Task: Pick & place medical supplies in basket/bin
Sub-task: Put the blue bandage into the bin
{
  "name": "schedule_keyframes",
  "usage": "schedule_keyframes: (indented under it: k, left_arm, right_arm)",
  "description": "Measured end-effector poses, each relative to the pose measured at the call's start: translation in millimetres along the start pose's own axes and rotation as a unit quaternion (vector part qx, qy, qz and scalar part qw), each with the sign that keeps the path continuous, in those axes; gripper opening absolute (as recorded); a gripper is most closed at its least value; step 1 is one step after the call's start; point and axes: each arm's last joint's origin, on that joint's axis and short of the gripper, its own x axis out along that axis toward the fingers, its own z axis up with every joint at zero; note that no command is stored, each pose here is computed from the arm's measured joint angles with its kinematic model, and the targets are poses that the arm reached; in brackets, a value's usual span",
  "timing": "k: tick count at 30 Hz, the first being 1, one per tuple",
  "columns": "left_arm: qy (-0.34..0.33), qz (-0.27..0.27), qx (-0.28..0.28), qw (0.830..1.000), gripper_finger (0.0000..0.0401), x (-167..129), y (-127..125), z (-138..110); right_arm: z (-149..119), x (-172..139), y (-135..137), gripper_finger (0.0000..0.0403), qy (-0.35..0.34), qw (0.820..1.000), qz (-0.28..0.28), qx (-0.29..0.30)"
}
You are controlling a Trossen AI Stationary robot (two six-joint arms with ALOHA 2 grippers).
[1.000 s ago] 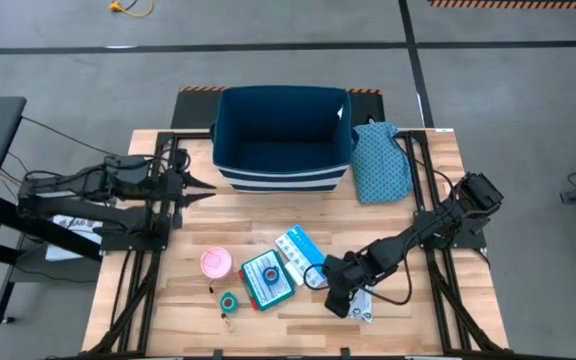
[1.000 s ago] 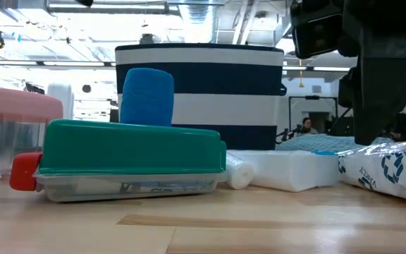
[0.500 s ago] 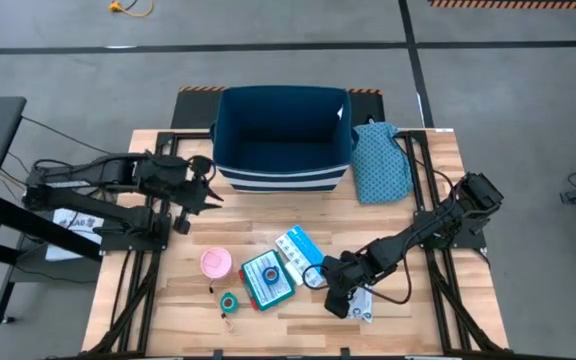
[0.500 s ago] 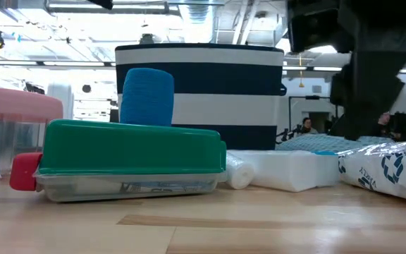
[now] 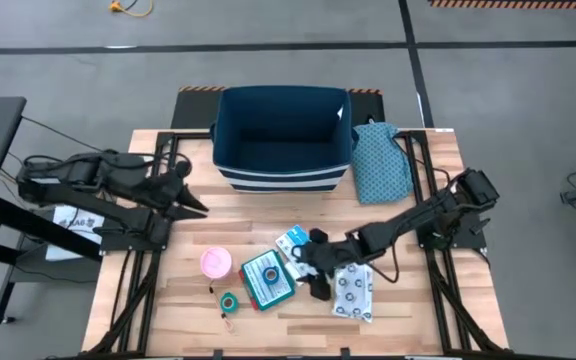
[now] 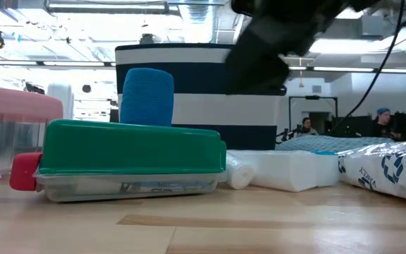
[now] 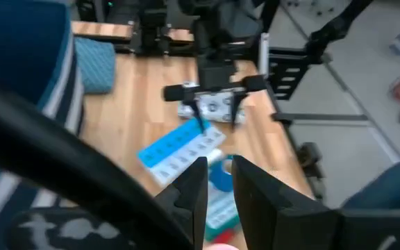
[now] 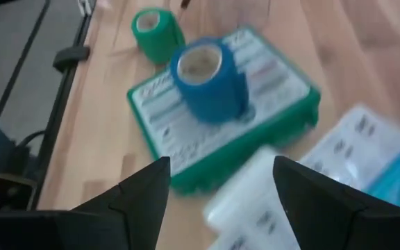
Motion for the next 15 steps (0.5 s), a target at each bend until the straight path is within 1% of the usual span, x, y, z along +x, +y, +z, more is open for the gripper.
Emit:
schedule_keyframes:
  k: [2, 5, 7, 11, 15]
  left_arm:
    - [-0.009, -0.011, -0.011, 1.000, 0.0056, -4, -3, -1]
    - [-0.004, -0.016, -0.017, 1.000, 0.0056, -5, -7, -4]
    - [-0.003, -0.017, -0.015, 1.000, 0.0056, -5, -9, -5]
    - [-0.001, -0.021, -0.008, 1.000, 0.0056, -5, -13, -5]
    - [-0.001, -0.021, -0.006, 1.000, 0.0056, -4, -13, -6]
  right_arm:
    - [2, 6, -4, 0.0249, -0.012, 1.000, 0.002, -0.009]
    - [3, 18, -8, 0.0249, -0.034, 0.999, 0.006, -0.013]
    - [0, 25, -9, 0.0249, -0.032, 0.999, 0.005, -0.016]
    - [6, 37, -6, 0.0249, -0.033, 0.999, 0.007, -0.018]
    - [13, 49, -2, 0.0249, -0.036, 0.998, 0.009, -0.042]
